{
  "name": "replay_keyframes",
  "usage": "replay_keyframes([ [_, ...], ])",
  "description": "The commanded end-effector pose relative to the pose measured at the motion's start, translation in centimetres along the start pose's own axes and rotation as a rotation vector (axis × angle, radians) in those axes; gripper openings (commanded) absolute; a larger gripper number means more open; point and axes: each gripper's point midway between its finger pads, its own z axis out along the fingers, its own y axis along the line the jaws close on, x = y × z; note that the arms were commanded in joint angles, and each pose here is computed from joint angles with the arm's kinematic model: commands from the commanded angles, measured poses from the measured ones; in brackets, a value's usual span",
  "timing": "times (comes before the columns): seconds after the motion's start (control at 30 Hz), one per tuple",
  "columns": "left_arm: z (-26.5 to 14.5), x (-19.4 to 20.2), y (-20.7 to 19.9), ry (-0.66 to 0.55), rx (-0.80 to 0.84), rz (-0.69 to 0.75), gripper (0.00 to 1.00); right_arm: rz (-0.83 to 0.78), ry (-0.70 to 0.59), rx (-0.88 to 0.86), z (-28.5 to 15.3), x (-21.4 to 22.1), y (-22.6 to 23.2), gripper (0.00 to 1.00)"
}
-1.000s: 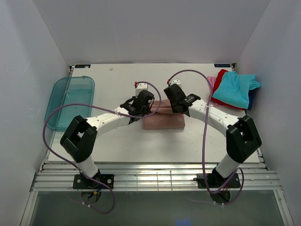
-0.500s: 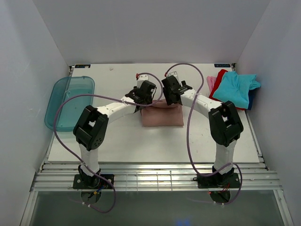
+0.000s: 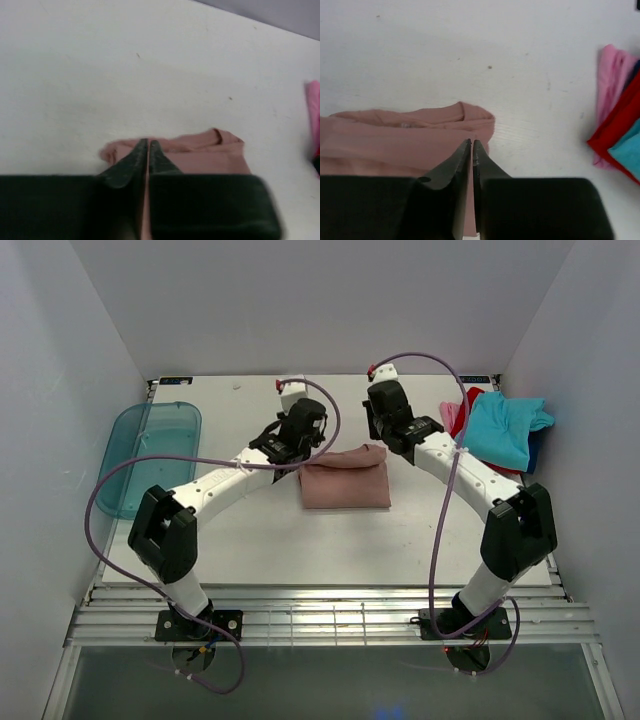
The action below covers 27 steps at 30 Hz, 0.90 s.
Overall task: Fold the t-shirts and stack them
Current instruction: Fold the tshirt
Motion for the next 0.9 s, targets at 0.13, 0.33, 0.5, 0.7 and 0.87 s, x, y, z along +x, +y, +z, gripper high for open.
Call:
replay_keyframes([
  [0.13,-1.3,11.5,-2.8,0.267,0.177,0.03,0.0,0.042,0.211,-0.352,-0.3,8.1,6.8,0.08],
  [0.33,-0.6,15.6,-3.8,0.346,0.22,0.053,0.0,0.065,0.324,-0.485,0.1,11.0,9.8,0.08],
  [0.5,0.5,17.3,-3.5,0.362,0.207,0.084,0.0,0.07,0.351,-0.51,1.0,11.7,10.8,0.08],
  [0.7,0.6,20.0,-2.2,0.409,0.184,0.111,0.0,0.052,0.368,-0.477,2.7,12.4,10.9,0.08],
  [0.87,-0.6,22.5,-0.2,0.45,0.157,0.143,0.0,0.031,0.341,-0.407,5.7,11.4,10.8,0.08],
])
